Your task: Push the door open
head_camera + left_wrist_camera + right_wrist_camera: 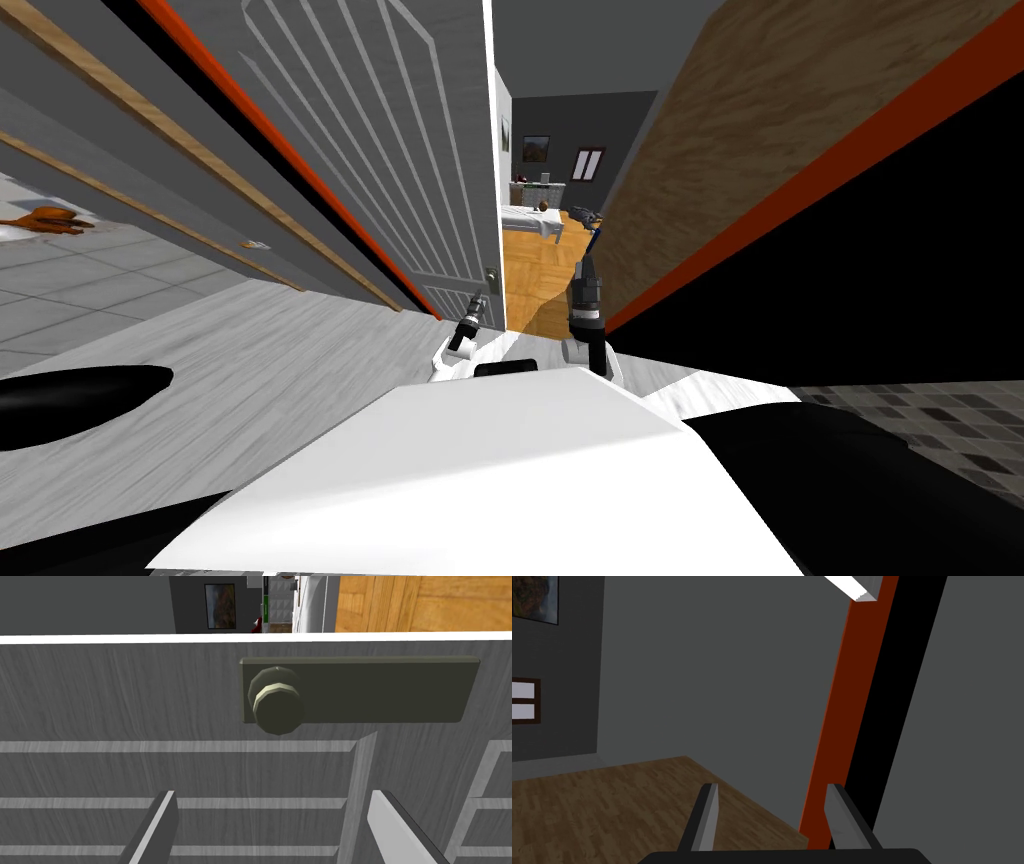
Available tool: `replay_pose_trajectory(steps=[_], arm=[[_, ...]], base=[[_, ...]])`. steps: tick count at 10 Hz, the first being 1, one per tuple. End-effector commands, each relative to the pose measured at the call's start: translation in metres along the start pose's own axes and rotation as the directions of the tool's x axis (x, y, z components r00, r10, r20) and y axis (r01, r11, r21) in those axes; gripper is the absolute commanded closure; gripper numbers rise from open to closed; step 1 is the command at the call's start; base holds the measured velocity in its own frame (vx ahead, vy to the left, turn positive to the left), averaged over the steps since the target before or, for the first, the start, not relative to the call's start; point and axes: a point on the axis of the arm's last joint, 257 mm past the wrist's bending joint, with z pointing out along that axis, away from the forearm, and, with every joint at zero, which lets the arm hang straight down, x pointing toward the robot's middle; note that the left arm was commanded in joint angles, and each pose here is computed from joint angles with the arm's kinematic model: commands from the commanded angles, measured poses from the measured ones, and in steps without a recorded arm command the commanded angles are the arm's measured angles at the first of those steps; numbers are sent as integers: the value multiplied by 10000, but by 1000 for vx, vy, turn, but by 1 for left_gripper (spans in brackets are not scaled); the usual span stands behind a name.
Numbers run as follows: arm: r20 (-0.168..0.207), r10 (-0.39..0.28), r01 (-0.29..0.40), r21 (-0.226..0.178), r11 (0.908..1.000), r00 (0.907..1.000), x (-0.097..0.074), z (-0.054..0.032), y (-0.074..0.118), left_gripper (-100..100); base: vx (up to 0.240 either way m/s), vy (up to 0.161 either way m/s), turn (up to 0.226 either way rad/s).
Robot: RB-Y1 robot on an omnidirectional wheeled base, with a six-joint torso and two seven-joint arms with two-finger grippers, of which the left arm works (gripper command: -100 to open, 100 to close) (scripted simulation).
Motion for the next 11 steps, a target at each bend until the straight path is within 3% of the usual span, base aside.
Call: replay_pose_trajectory(steps=[1, 10, 11], arm=[[0, 0, 0, 0, 10000, 10000, 0, 0, 0, -100], [183, -9, 10, -40, 10000, 9998, -83, 80, 44, -100], [183, -9, 10, -40, 10000, 9998, -83, 80, 44, 100]], base=[[58, 71, -20], [171, -50, -23], [-6, 2, 4]])
